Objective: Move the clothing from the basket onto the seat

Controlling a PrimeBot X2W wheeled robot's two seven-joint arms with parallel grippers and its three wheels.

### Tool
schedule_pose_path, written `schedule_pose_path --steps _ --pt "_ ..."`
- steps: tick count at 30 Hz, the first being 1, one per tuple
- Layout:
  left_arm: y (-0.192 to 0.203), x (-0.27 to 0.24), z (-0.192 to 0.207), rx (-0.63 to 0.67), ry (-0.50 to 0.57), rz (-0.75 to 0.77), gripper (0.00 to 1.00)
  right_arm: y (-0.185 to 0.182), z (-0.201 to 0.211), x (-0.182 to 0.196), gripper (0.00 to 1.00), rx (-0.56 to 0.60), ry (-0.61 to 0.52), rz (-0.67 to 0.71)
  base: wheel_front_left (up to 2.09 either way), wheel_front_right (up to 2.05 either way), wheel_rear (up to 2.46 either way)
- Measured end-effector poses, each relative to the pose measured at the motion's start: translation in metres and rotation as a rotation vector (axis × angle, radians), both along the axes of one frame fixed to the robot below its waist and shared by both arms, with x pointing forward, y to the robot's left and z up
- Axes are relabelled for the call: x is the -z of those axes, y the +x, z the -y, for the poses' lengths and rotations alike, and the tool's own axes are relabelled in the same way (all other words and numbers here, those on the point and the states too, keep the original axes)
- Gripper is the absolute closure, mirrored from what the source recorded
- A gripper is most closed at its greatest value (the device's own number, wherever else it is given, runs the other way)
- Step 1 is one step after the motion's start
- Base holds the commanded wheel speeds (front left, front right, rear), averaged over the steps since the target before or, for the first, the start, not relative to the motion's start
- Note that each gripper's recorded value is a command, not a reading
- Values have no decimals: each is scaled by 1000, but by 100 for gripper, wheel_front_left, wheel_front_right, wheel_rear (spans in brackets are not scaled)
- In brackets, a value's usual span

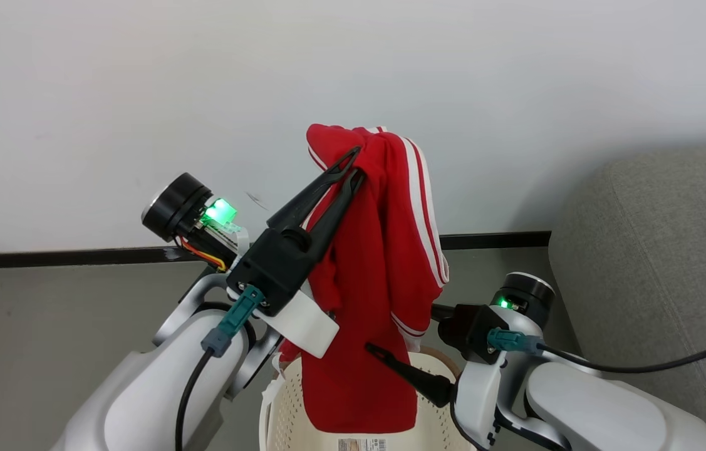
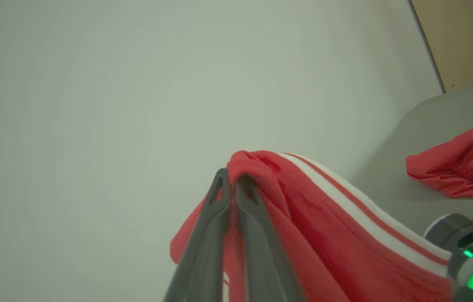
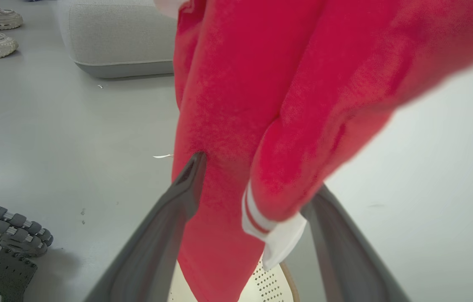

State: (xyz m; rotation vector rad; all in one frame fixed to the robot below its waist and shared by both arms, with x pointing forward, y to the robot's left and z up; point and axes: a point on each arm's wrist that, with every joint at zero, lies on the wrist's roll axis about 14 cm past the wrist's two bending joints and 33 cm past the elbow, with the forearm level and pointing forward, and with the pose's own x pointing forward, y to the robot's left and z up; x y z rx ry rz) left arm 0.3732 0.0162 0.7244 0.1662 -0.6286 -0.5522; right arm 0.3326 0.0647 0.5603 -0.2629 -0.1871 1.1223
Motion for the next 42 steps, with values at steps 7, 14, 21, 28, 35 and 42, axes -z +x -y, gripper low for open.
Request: schedule_pose_path --steps 7,14,21,28,35,42 --pt "-2 2 5 7 7 -19 100 -1 -17 0 0 -35 0 -3 0 0 0" --pt "-3 3 6 8 10 -27 100 4 -29 -8 96 -54 11 23 0 0 0" --pt "3 6 3 -5 7 -52 100 9 -27 -5 100 -34 12 15 0 0 0" --pt "23 28 -15 -68 -16 -143 100 33 3 -2 100 67 21 -13 0 0 0" --pt "30 67 -17 -55 -78 -300 100 55 46 -2 100 214 85 -71 0 0 0" --pt "31 85 -12 -23 -158 -377 67 74 82 -47 100 327 241 -28 0 0 0"
